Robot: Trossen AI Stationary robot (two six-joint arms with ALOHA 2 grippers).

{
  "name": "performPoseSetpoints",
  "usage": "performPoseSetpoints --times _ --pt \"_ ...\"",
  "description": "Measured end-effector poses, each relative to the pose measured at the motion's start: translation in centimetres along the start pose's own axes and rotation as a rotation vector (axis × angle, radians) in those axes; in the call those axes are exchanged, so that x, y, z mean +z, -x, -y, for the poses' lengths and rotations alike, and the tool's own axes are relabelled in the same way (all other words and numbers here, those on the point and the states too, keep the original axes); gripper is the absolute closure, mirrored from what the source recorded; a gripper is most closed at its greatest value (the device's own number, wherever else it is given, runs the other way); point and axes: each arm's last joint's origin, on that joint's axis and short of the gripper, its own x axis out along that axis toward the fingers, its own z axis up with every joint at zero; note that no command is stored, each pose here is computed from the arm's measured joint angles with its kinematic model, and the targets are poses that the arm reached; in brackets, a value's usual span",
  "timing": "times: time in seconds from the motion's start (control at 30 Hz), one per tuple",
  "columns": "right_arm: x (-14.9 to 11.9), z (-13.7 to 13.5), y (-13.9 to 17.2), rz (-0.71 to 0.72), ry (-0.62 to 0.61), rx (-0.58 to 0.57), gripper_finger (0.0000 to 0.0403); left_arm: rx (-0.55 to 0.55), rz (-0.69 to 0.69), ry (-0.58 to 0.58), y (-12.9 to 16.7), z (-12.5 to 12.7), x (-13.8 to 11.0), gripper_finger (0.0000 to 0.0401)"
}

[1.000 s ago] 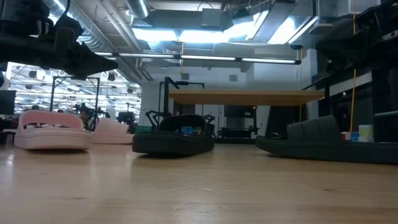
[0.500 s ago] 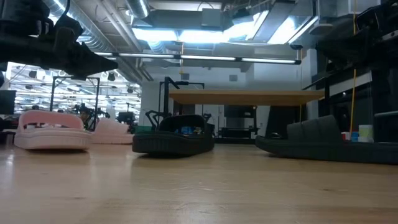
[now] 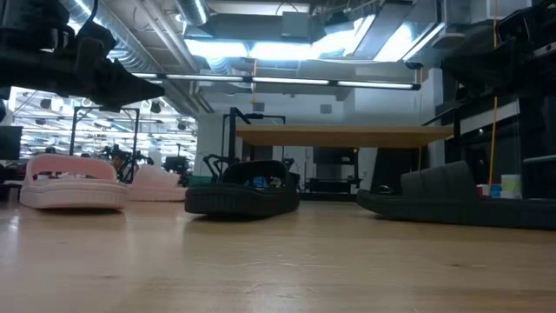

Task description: Pick and place slides into the shelf

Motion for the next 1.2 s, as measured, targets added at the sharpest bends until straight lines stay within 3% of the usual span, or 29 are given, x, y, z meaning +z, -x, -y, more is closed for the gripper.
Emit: performPoseSetpoints --times 0.23,0.6,1.0,1.2 --pt "0.01 0.00 0.00 0.000 -0.011 0.000 0.0370 0.000 0.000 0.000 0.00 0.00 0.00 0.0401" --pt "0.00 0.00 0.00 0.000 -0.172 0.001 0.0370 0.000 0.000 0.000 0.00 0.00 0.00 0.0401" --pt "0.00 0.00 0.00 0.000 -0.177 0.002 0.0370 -0.001 0.019 -0.007 0.00 0.00 0.19 0.0401" --pt "0.00 -0.01 0.00 0.000 -0.150 0.002 0.0371 -0.229 0.016 -0.004 0.08 0.66 0.18 0.0401"
